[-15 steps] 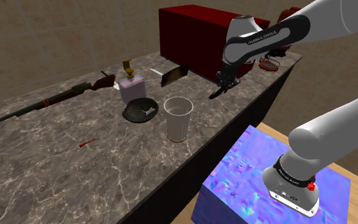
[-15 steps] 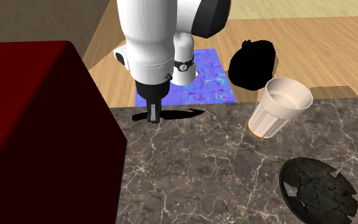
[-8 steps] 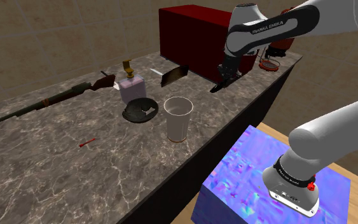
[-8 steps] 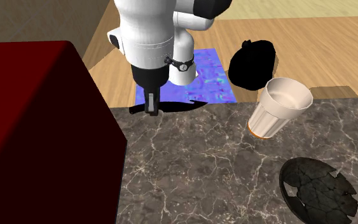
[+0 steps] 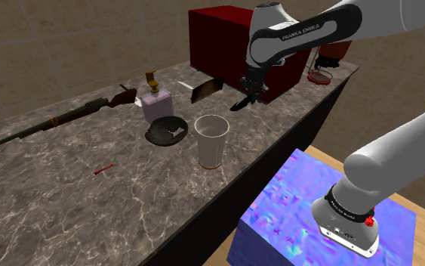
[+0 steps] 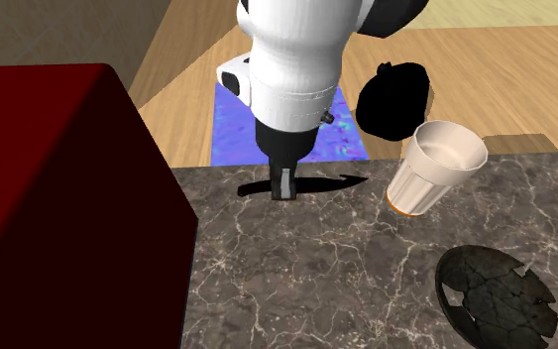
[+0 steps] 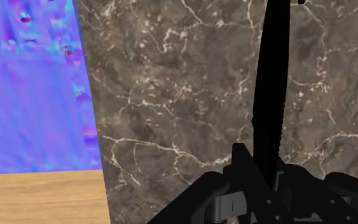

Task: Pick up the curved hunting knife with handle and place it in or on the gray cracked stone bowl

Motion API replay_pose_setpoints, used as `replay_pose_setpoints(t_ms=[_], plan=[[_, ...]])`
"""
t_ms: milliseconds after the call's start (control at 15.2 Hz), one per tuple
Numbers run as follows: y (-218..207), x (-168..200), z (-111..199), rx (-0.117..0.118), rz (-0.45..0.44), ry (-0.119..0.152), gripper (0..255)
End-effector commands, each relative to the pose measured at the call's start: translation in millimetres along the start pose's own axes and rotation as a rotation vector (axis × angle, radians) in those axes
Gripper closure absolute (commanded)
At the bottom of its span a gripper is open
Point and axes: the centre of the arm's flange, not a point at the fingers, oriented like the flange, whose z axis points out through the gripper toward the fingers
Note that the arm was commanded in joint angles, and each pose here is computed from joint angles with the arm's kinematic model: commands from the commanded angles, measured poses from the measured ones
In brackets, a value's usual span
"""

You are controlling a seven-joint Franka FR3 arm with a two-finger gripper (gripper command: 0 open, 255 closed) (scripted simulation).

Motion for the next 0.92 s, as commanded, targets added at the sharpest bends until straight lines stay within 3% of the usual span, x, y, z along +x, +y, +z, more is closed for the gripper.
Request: replay_pose_setpoints(t_ms=[0,858], plan=[[-9.6,-26.7,-2.4,0.0,0.002,-0.001,255],[-97.3,-174.1,-9.4,0.0,0.002,-0.001,255]])
